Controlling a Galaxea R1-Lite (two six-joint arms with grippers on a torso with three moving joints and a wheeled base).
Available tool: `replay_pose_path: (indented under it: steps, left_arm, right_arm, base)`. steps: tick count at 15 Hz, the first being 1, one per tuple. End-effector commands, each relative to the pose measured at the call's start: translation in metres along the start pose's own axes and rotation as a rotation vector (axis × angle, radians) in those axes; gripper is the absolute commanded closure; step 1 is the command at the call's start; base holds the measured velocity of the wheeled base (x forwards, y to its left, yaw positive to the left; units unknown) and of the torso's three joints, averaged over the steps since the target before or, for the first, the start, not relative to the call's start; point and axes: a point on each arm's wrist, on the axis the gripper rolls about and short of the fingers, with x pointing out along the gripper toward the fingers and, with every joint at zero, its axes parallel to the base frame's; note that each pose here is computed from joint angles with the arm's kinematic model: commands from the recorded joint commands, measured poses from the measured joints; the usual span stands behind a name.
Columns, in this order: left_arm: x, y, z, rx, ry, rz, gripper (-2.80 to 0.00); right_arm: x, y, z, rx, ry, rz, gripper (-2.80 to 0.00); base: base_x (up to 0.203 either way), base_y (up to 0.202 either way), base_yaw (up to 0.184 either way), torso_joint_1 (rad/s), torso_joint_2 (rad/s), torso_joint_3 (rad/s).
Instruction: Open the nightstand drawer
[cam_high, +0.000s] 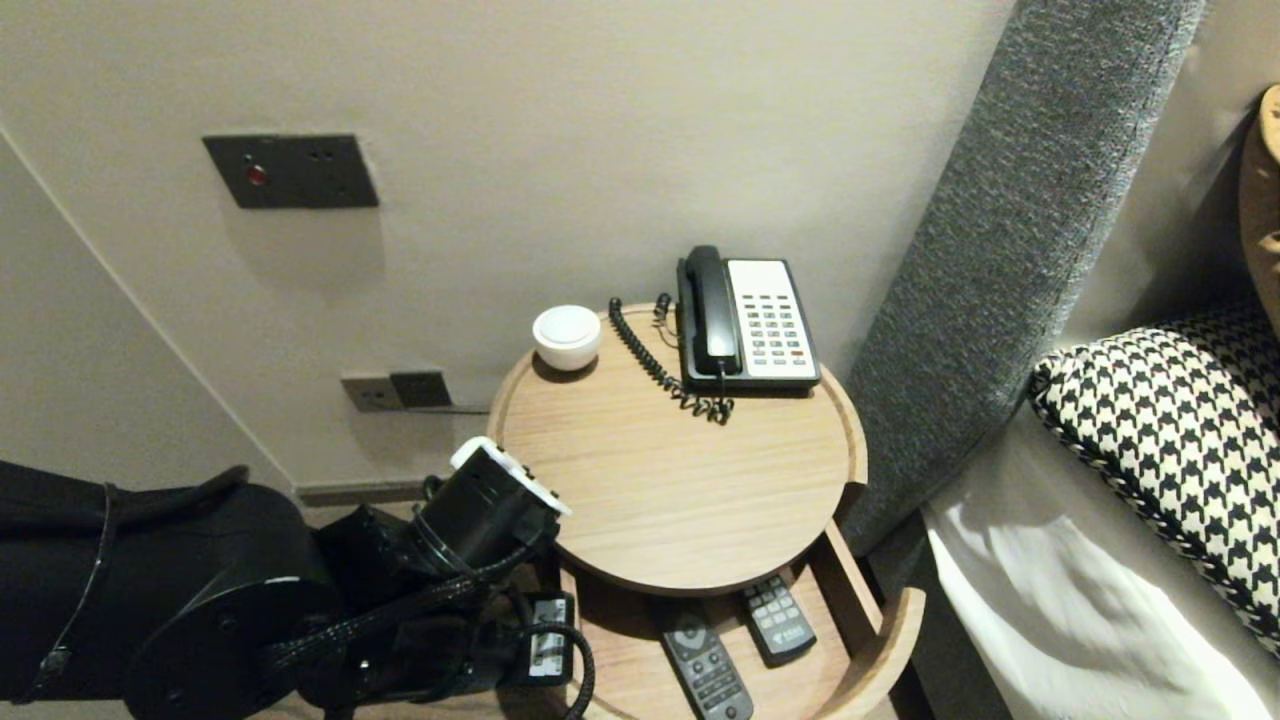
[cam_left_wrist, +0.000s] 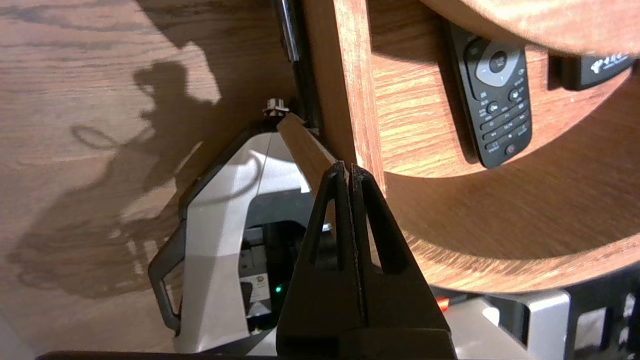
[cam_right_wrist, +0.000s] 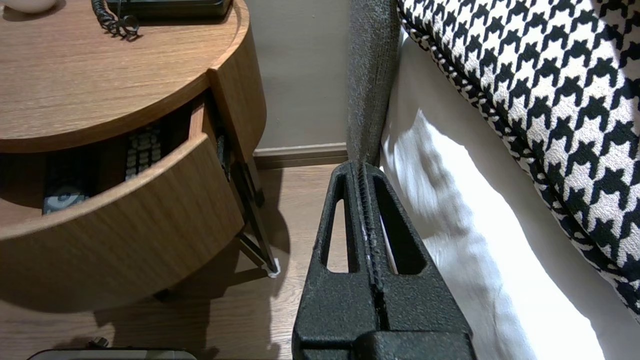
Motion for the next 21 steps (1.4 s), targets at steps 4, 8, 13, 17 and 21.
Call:
replay_pose_path:
  steps: [4,8,13,17,21]
  left_arm:
    - [-0.008,-0.001,-0.013,0.016,0.019,-0.019,0.00]
    - [-0.008,-0.008,-0.021,0.044,0.024,-0.040,0.00]
    - [-0.008,-0.017,-0.011,0.037,-0.066,-0.104,0.00]
    - [-0.001,-0.019,-0.020,0.056,-0.024,-0.098,0.00]
    - [-0.001,-0.019,-0.041,0.110,0.027,-0.094,0.00]
  right_arm:
    - [0.002,0.000,-0.011,0.000,0.040,0.000,0.00]
    - [0.002,0.000,-0.011,0.000,0.040,0.000,0.00]
    - [0.002,0.000,-0.011,0.000,0.040,-0.001,0.00]
    - [0.002,0.000,-0.011,0.000,0.040,0.000,0.00]
    - [0.002,0.000,-0.011,0.000,0.040,0.000,0.00]
  base:
    - [0.000,0.000,0.000,0.000,0.00,0.000]
    - [0.000,0.000,0.000,0.000,0.00,0.000]
    - [0.000,0.000,0.000,0.000,0.00,0.000]
    - [0.000,0.000,0.000,0.000,0.00,0.000]
    - [0.000,0.000,0.000,0.000,0.00,0.000]
